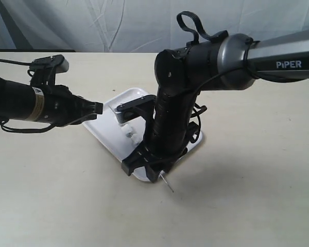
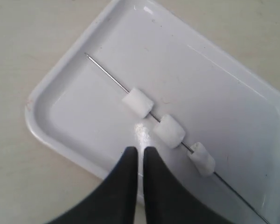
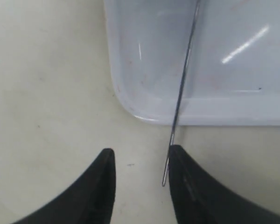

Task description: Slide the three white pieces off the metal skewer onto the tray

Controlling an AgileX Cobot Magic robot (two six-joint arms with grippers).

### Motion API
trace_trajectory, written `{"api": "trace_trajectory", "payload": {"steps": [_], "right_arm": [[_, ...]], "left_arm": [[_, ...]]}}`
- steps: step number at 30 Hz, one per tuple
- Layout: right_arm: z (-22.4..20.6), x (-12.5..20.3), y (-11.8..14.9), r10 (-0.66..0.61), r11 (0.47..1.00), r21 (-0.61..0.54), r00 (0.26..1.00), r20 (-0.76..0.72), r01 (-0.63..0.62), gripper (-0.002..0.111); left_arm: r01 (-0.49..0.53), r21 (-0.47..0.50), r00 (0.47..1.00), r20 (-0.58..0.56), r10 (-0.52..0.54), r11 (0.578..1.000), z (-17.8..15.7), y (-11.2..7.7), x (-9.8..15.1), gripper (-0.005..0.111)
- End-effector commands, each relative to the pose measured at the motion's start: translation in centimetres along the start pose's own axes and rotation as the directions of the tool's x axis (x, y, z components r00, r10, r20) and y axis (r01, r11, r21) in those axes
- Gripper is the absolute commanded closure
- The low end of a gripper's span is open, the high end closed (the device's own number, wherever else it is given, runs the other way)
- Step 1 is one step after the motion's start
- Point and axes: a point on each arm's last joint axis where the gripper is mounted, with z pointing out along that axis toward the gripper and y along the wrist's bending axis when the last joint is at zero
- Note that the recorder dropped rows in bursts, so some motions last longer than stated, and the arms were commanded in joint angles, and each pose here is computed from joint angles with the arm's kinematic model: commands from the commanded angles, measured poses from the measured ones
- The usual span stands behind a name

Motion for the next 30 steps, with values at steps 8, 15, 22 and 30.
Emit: {"api": "trace_trajectory", "payload": {"steps": [8,15,22,30], "right_arm": [[1.8,1.5,-0.3,0.020,1.000,0.022,0.999,-0.041,-0.019,0.072],[2.6,2.1,-0.5,0.028,0.999,0.027,0.999,-0.040,-0.027,0.072],[2.6,2.0,-0.6,0.027,0.999,0.030,0.999,-0.030,-0.026,0.072],[2.6,2.0,-0.6,0.032,0.999,0.031,0.999,-0.030,-0.031,0.093]], "left_arm": [[0.120,0.111,0.993,0.001,-0.121,0.987,-1.1,1.8,-0.5,0.090],[0.129,0.139,0.991,-0.003,-0.130,0.982,-1.1,1.6,-0.5,0.084],[0.187,0.228,0.981,0.002,-0.193,0.955,-1.3,0.8,-0.8,0.077],[0.195,0.241,0.979,0.008,-0.203,0.951,-1.3,0.7,-0.9,0.077]]}}
